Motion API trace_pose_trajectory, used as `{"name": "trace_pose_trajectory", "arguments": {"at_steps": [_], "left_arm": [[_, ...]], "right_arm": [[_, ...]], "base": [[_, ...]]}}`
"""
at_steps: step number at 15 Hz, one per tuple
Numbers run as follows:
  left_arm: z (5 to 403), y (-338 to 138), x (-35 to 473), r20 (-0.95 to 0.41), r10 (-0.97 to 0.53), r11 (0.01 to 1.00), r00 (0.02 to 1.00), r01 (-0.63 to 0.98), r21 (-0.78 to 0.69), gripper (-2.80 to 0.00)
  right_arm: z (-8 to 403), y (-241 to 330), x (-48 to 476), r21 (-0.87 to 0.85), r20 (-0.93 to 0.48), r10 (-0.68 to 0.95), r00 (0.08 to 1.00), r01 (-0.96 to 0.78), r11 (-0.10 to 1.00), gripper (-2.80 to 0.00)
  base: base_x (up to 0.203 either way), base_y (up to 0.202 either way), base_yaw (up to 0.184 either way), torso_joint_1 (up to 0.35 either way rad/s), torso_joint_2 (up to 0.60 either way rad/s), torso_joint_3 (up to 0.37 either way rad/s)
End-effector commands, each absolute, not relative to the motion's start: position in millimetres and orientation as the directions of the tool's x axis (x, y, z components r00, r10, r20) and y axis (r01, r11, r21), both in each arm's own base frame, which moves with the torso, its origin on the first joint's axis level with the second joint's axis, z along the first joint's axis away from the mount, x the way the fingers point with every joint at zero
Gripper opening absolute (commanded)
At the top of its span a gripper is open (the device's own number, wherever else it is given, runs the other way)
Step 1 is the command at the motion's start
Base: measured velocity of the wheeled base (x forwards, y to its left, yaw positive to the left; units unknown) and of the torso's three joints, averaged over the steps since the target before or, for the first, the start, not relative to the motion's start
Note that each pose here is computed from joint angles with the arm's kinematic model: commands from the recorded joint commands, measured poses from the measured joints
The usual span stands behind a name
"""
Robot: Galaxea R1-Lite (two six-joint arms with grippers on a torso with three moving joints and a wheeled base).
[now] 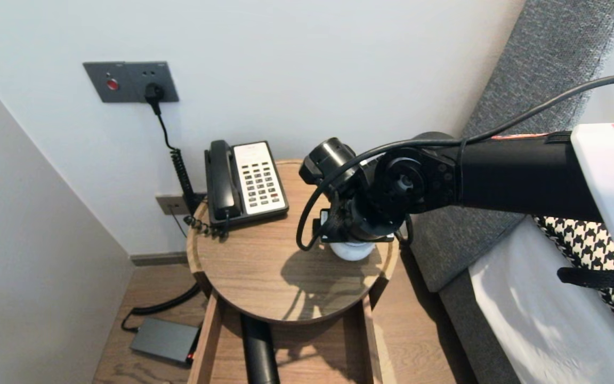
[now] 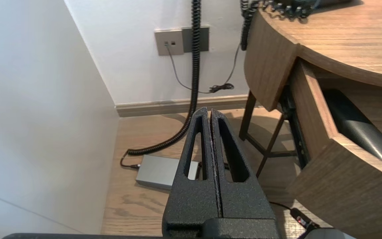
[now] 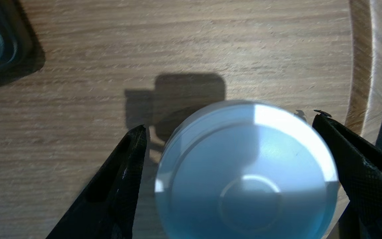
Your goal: Put the remote controls on the table in the drawer one by one
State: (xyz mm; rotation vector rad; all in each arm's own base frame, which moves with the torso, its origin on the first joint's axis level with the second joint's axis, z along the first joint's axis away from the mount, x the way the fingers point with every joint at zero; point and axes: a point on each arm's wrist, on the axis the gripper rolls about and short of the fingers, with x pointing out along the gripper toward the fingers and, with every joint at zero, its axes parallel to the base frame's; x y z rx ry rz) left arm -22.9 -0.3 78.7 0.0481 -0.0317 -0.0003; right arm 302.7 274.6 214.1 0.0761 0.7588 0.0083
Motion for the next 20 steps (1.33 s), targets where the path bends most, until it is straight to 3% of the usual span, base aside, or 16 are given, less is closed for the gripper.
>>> {"name": "trace_pose_trajectory", "arguments": {"at_steps": [1, 7, 8, 15, 20], "left_arm": [[75.3, -0.3, -22.0, 0.021, -0.001, 0.999, 1.0, 0.0, 0.048, -2.8], [75.3, -0.3, -22.0, 0.021, 0.0, 0.999, 1.0, -0.001, 0.048, -2.8], [75.3, -0.3, -22.0, 0.021, 0.0, 0.999, 1.0, -0.001, 0.048, -2.8], [75.3, -0.3, -22.0, 0.021, -0.002, 0.999, 1.0, 0.001, 0.048, -2.8], [75.3, -0.3, -22.0, 0.021, -0.001, 0.999, 1.0, 0.0, 0.048, -2.8]], "right_arm": [[210.6, 273.5, 305.8, 0.065, -0.692, 0.023, 0.721, 0.031, 0.997, 0.0], [212.0, 272.3, 306.2, 0.07, -0.69, 0.023, 0.724, 0.035, 0.997, 0.0], [211.7, 272.6, 305.8, 0.07, -0.691, 0.023, 0.723, 0.034, 0.997, -2.8], [212.7, 270.7, 302.3, 0.066, -0.702, 0.021, 0.712, 0.035, 0.997, -2.8], [250.8, 270.7, 259.3, 0.091, -0.684, 0.096, 0.723, -0.046, 0.995, -2.8]], "base": [[0.0, 0.0, 0.0, 0.0, 0.0, 0.0], [0.0, 0.0, 0.0, 0.0, 0.0, 0.0], [0.0, 0.0, 0.0, 0.0, 0.0, 0.0], [0.0, 0.0, 0.0, 0.0, 0.0, 0.0], [0.0, 0.0, 0.0, 0.0, 0.0, 0.0]]}}
